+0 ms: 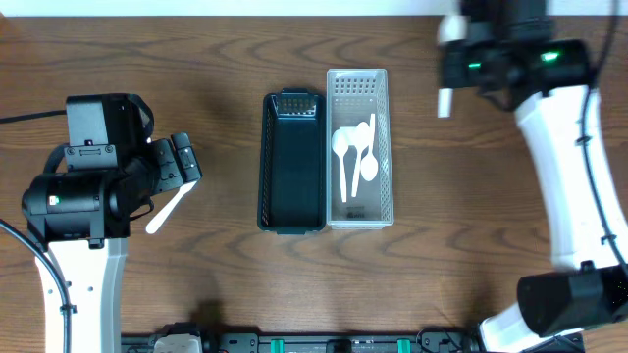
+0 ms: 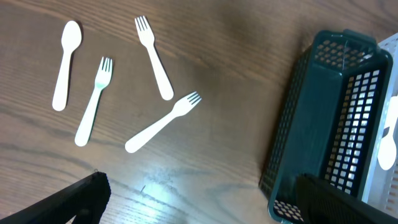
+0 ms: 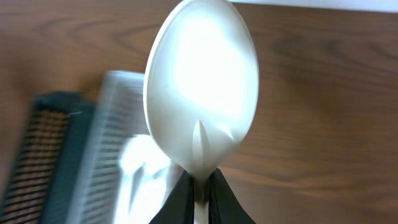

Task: Pack container
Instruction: 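Place the third spoon into the white basket and open the gripper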

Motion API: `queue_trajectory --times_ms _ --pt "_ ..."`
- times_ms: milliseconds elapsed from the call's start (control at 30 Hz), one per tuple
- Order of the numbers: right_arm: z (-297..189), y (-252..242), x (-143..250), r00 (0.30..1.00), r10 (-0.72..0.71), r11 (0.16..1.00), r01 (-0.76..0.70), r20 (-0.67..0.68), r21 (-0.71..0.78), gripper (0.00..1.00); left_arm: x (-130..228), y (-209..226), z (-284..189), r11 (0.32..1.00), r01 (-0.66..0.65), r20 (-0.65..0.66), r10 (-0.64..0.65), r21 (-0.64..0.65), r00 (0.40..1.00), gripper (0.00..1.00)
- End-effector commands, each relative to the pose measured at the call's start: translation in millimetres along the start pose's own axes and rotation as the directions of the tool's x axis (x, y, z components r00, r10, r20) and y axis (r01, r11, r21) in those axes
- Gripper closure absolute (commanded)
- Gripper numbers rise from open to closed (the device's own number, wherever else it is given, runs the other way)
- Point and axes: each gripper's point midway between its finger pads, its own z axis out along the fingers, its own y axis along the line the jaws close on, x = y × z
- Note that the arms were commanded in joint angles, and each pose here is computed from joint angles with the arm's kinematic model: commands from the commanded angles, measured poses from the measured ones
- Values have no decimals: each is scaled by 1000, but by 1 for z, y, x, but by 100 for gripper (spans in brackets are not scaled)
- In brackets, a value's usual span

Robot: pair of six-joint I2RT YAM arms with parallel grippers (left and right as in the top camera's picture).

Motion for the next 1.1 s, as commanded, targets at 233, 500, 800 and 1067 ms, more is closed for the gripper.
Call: queue_trajectory --times_ms 233,500,800,1067 --pt "122 70 96 935 65 997 -48 -349 59 99 10 6 -2 1000 -5 -44 4 -25 999 2" --pt "165 95 157 859 -12 997 49 -511 58 97 10 6 -2 1000 -6 -45 5 -25 999 2" --pt "148 97 124 891 -116 992 126 -440 -7 42 10 6 -4 998 -59 -39 58 -22 998 2" --pt "69 52 41 938 -204 978 208 -281 -16 13 -24 27 -53 992 -21 129 38 -127 991 2"
